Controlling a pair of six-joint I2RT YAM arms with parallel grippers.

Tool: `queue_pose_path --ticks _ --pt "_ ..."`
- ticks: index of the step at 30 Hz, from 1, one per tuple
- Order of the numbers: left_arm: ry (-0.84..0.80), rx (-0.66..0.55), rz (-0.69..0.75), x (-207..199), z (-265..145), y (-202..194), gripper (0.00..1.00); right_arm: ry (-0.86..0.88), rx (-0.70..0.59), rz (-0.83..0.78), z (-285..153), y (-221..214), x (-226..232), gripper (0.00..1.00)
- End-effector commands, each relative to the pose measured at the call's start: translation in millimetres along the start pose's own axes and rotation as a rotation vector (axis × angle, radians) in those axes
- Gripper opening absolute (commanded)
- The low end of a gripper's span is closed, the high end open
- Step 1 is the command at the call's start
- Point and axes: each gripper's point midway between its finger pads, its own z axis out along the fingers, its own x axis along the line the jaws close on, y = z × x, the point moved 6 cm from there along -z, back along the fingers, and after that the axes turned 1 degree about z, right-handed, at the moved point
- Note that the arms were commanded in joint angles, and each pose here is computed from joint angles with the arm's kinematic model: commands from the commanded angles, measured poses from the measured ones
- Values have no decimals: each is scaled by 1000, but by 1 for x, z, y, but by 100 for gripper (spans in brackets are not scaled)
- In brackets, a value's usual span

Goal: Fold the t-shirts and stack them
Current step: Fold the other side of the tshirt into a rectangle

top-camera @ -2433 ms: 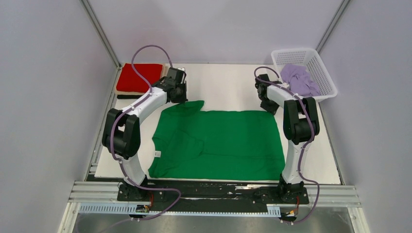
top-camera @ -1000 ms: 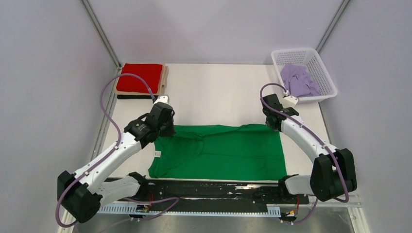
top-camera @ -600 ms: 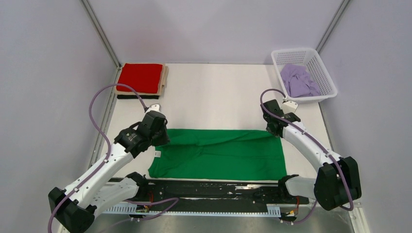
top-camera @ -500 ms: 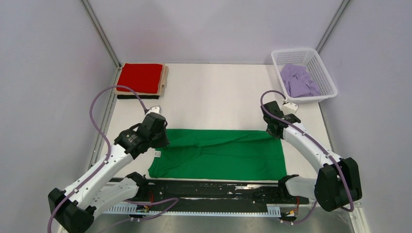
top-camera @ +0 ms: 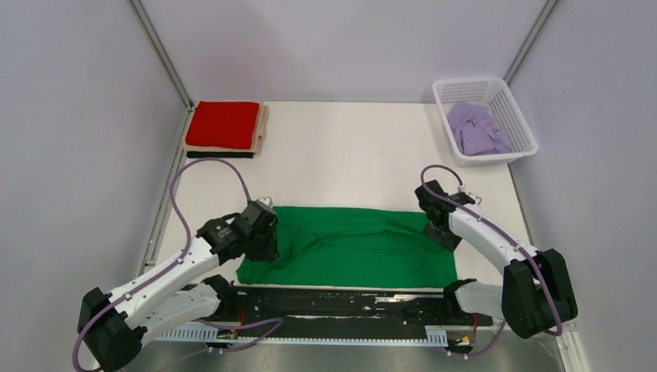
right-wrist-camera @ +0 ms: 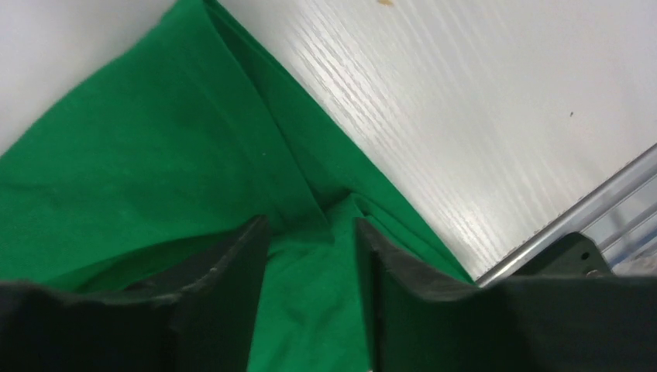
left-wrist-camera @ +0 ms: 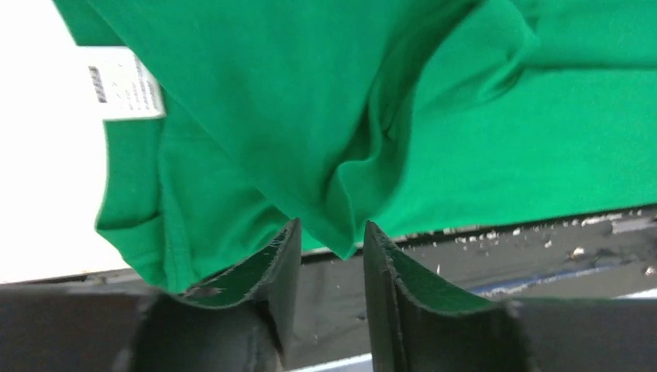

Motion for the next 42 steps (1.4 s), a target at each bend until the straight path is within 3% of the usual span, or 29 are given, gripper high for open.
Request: queue_pose_path --ticks 1,2,5,6,8,14,18,26,32,39,42 --pt "-8 84 14 -8 -3 -16 52 -9 8 104 -6 -6 -10 61" --pt "-4 92 26 -8 -4 -17 62 -16 -16 127 -7 -4 -13 70" --pt "-52 87 76 -19 -12 -15 79 -7 -87 211 -15 5 -19 93" --pt "-76 69 83 -24 -15 -11 93 9 -106 227 -18 9 -20 97" --pt "-126 23 94 -33 -18 -2 99 49 -154 263 -27 17 -22 100" --pt "-183 -133 94 -63 -4 34 100 298 -254 302 -50 32 -15 100" --pt "-148 -168 109 -81 29 53 100 459 -275 292 -60 32 -9 100" --pt "-205 -28 205 -108 73 49 100 532 -331 315 -68 33 -17 100" --pt "-476 65 390 -126 58 10 100 535 -339 320 -69 34 -17 100" --pt "-347 148 473 -110 54 -22 100 582 -323 257 -73 35 -7 100" --pt "-417 145 470 -115 40 -22 100 697 -298 158 -81 33 9 100"
